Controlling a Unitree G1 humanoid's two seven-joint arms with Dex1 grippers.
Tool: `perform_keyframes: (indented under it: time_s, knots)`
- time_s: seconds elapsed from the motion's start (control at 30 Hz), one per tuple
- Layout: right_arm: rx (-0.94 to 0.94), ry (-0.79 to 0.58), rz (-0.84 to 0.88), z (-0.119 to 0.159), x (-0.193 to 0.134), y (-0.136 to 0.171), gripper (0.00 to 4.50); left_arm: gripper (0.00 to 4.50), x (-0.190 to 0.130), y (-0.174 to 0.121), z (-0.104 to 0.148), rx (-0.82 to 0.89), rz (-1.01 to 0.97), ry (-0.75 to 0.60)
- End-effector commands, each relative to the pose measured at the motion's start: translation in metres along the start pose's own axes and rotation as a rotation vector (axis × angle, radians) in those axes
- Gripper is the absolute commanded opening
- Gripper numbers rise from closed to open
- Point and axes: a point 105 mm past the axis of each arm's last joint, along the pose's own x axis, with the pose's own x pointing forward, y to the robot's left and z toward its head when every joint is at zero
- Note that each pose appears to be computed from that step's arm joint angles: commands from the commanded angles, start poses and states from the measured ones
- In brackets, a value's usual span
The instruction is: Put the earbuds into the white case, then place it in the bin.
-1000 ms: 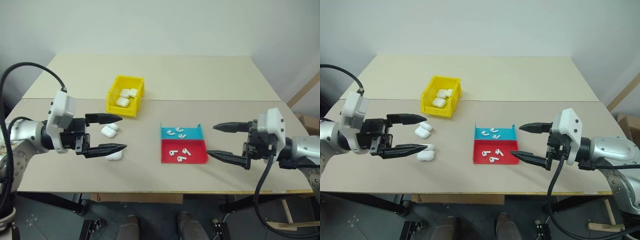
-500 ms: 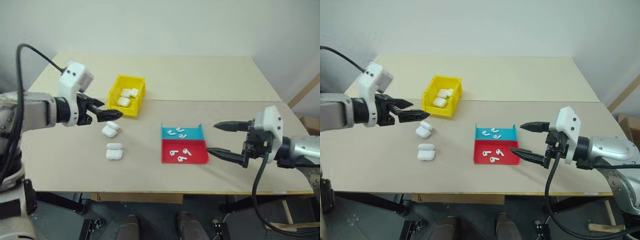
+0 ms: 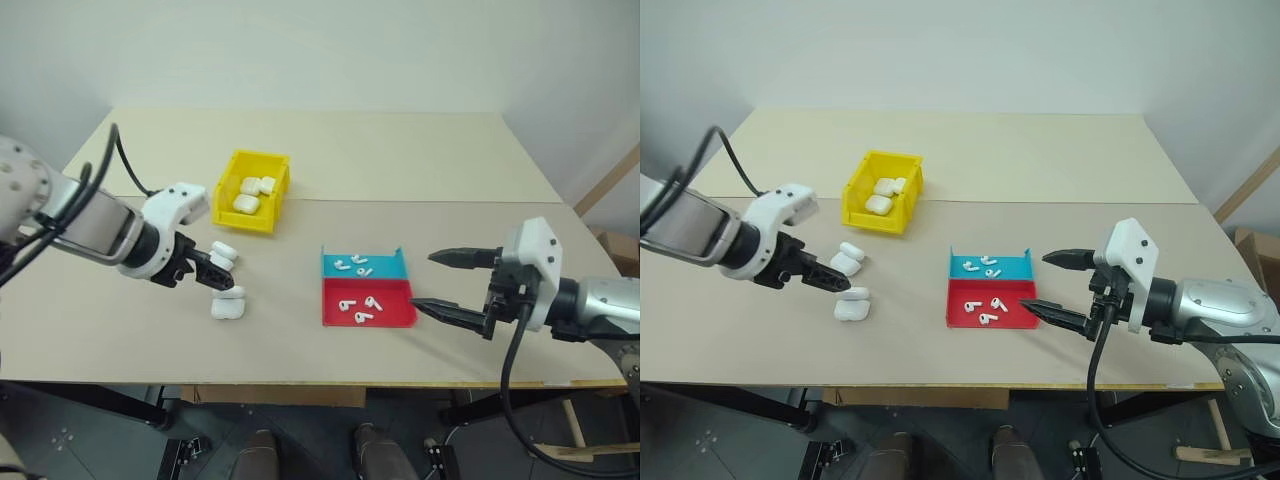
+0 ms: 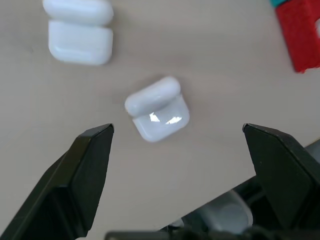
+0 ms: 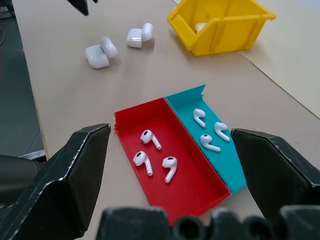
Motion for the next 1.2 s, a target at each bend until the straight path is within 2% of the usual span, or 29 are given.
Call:
perform_keyframes:
  time_s: [0.03, 0.33, 0.6, 0.77, 1.2]
  knots:
    - [-0.032, -0.026, 0.009, 0.012, 0.001, -0.001, 4.49, 4.50, 0.013, 0.000, 0.010, -0.047, 0.030, -0.043]
    - [-0.047, -0.037, 0.003, 0.014, 0.000, 0.003, 4.49, 4.50, 0.049, -0.013, 0.011, -0.117, 0.051, -0.085]
    - [-0.048, -0.050, -0.008, 0.013, 0.003, 0.008, 4.49, 4.50, 0.046, -0.004, 0.010, -0.134, 0.128, -0.099]
    - [-0.044, -0.059, -0.018, 0.013, 0.002, 0.011, 4.49, 4.50, 0.041, -0.010, 0.003, -0.048, 0.073, -0.044]
    - [-0.039, -0.092, -0.025, 0.013, 0.004, 0.015, 4.49, 4.50, 0.048, -0.008, -0.007, -0.036, 0.063, 0.049]
